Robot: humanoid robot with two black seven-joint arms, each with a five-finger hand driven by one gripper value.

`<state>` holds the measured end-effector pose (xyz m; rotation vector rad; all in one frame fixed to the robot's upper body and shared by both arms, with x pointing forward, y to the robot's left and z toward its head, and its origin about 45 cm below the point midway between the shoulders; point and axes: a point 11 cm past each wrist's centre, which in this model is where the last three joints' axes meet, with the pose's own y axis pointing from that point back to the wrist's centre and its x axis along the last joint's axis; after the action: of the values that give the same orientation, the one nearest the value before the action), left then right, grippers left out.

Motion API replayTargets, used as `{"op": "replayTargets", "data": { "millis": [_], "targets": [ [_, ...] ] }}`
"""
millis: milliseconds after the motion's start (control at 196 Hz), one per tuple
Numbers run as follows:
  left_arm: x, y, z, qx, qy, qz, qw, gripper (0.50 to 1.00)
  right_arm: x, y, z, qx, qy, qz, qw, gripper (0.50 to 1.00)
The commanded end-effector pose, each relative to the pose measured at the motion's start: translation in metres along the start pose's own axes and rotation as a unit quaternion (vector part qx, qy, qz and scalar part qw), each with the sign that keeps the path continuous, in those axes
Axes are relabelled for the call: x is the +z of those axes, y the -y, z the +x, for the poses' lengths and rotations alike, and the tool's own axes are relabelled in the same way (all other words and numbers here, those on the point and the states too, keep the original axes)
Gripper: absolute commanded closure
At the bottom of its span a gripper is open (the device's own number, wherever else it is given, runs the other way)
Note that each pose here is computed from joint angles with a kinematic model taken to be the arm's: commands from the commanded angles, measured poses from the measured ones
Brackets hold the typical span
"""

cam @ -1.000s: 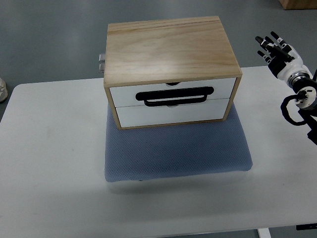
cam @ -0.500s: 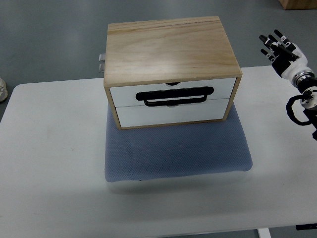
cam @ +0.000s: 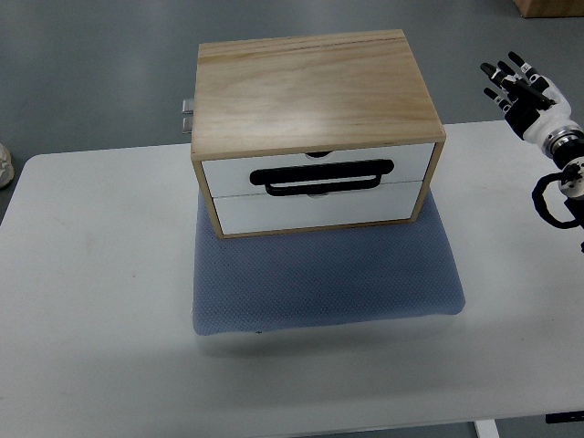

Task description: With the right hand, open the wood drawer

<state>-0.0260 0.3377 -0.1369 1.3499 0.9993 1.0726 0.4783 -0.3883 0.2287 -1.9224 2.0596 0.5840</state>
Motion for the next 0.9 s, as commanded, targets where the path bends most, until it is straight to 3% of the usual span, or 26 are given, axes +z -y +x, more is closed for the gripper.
{"op": "replayTargets", "data": {
  "millis": [0,454,653,893],
  "targets": [
    [0.0,0.0,0.0,0.0,0.0,0.0,1.0,0.5,-0.008,-0.001,0.004,-0.002,-0.011,0.003,1.0,0.556],
    [0.0,0.0,0.0,0.0,0.0,0.0,1.0,0.5,-0.039,0.001,0.005,-0.018,-0.024,0.024,0.999,0.556],
    [0.0,0.0,0.0,0.0,0.0,0.0,1.0,0.5,-0.08,0.002,-0.006,-0.058,-0.068,0.042,0.995,0.556],
    [0.0,0.0,0.0,0.0,0.0,0.0,1.0,0.5,-0.107,-0.001,-0.037,-0.145,-0.163,0.017,0.976,0.556]
  ]
}}
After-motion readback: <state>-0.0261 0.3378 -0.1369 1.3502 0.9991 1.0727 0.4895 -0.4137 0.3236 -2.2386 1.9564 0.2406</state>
